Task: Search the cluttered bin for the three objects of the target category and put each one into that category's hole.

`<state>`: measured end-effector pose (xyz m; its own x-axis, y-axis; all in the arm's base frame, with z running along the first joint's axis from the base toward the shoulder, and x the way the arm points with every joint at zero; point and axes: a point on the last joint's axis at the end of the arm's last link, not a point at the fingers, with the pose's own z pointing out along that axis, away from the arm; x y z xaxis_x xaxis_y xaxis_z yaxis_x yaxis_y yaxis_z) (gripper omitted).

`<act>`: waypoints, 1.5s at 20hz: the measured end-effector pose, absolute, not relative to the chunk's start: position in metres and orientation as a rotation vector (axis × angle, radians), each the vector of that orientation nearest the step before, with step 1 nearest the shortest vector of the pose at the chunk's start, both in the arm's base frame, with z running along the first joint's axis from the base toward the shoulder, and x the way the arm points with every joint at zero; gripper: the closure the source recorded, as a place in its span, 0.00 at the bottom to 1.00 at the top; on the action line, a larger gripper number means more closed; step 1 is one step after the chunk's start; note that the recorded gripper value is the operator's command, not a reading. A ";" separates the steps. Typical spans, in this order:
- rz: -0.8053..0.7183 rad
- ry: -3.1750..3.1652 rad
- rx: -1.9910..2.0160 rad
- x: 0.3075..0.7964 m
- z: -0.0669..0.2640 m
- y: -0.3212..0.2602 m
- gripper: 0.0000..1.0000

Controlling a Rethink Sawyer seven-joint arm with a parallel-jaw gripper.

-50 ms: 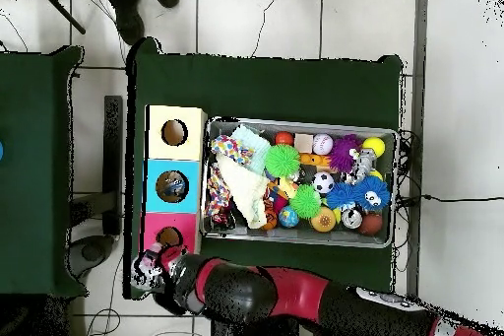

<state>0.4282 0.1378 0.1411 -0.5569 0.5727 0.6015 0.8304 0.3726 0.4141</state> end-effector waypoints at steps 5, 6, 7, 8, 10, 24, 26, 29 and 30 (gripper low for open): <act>-1.036 -2.301 -1.249 0.419 0.144 0.143 1.00; -1.039 -2.303 -1.251 0.418 0.145 0.143 1.00; -1.042 -2.305 -1.255 0.415 0.145 0.144 1.00; -1.046 -2.308 -1.258 0.413 0.146 0.144 1.00; -1.052 -2.315 -1.272 0.408 0.146 0.144 1.00; -1.056 -2.352 -1.343 0.354 0.154 0.147 1.00; -1.056 -2.358 -1.368 0.342 0.159 0.153 1.00; -1.090 -2.376 -1.450 0.351 0.161 0.159 1.00; -1.119 -2.383 -1.505 0.356 0.162 0.163 1.00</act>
<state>0.3564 0.1631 0.1623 -0.5029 0.7375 0.4507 0.8178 0.2374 0.5242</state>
